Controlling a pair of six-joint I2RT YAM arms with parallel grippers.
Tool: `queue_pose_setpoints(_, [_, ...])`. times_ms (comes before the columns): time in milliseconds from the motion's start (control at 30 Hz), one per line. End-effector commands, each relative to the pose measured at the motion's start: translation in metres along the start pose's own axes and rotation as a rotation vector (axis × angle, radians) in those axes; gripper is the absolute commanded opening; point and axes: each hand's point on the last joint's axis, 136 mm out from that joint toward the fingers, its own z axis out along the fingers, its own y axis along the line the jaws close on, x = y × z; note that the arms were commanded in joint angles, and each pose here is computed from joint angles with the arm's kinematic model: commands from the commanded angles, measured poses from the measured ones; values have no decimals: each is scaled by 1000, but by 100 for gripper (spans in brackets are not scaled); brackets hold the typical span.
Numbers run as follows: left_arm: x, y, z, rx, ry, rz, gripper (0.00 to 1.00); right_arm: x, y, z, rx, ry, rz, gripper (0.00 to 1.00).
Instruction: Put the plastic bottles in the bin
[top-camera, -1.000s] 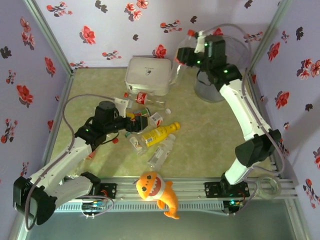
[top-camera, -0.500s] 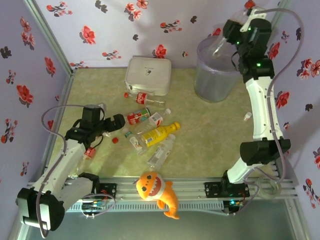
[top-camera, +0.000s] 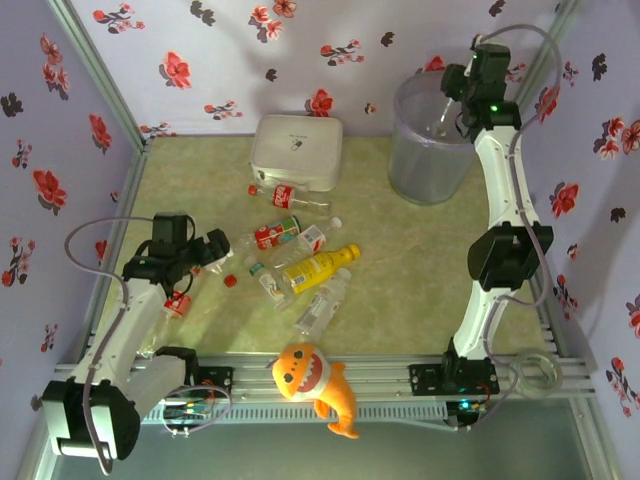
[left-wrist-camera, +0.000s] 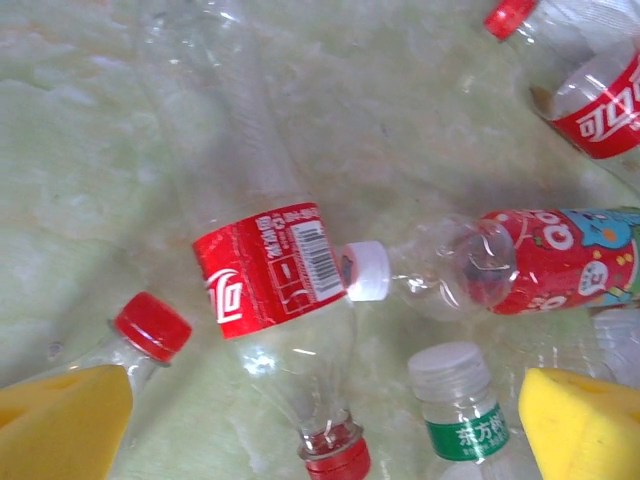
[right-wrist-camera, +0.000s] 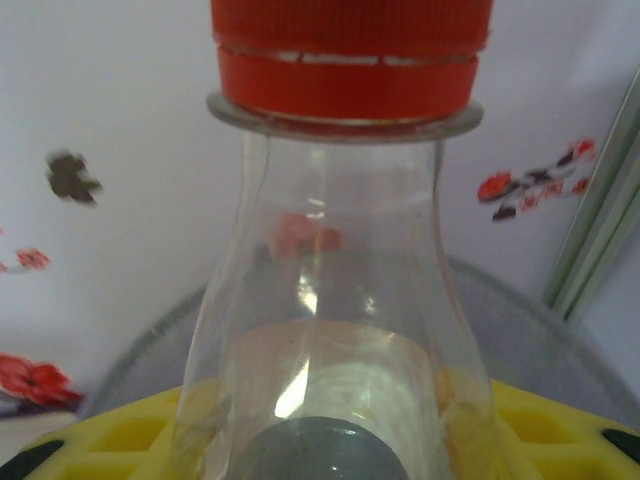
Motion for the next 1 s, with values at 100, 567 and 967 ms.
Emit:
queue_pose_setpoints(100, [-6, 26, 5, -92, 3, -12, 100, 34, 2, 12, -18, 69, -27, 51])
queue_pose_setpoints(567, [6, 64, 27, -241, 60, -54, 100, 84, -5, 42, 5, 188, -61, 65])
queue_pose_setpoints(967, [10, 71, 29, -277, 76, -47, 100, 69, -3, 32, -3, 185, -87, 88])
